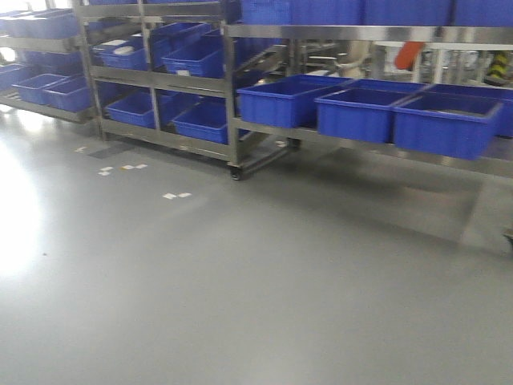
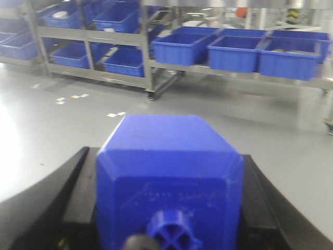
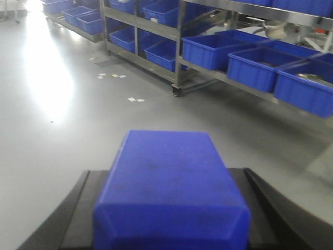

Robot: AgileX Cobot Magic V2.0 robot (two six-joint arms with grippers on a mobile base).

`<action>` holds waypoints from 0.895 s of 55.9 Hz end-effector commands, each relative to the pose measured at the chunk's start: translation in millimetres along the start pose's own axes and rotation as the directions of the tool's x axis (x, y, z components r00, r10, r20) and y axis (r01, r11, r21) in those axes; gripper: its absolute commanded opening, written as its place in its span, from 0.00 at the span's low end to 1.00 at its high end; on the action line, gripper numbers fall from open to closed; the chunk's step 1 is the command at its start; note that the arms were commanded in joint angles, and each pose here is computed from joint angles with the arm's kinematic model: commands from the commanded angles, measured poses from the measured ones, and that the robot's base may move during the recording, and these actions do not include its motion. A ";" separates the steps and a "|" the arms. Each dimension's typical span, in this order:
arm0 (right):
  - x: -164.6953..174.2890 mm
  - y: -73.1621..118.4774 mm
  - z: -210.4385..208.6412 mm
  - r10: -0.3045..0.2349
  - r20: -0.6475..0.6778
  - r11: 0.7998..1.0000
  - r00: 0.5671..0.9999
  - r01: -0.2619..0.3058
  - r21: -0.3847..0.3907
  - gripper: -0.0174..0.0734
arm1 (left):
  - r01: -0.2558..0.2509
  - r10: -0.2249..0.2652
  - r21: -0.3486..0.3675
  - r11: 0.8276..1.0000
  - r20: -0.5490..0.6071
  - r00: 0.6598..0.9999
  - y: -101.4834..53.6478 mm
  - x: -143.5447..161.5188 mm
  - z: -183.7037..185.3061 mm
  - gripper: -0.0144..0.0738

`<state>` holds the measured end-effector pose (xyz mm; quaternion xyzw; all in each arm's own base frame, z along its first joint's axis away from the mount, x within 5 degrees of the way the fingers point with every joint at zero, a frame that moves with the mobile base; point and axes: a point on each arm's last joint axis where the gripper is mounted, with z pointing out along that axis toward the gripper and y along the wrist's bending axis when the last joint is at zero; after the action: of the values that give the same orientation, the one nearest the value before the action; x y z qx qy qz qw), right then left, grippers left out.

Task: Pick and sort blue part to right shelf
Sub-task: 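Drive the base to the blue bin rack holding both parts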

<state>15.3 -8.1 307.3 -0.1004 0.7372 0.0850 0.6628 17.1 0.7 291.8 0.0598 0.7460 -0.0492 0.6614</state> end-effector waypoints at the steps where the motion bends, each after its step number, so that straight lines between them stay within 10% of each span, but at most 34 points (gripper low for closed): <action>1: -15.9 0.3 -2.1 -0.024 0.102 1.000 0.994 0.024 -0.001 0.44 | 0.002 -0.003 0.013 1.000 0.097 0.995 -0.5 -15.1 -2.1 0.51; 50: -15.9 0.3 -2.1 -0.024 0.102 1.000 0.994 0.024 -0.002 0.44 | 0.003 -0.004 0.011 1.000 0.097 0.995 -0.5 -15.1 -2.1 0.51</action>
<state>15.4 -8.2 307.3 -0.1006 0.7371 0.0841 0.6630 17.1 0.7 291.8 0.0598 0.7460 -0.0492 0.6614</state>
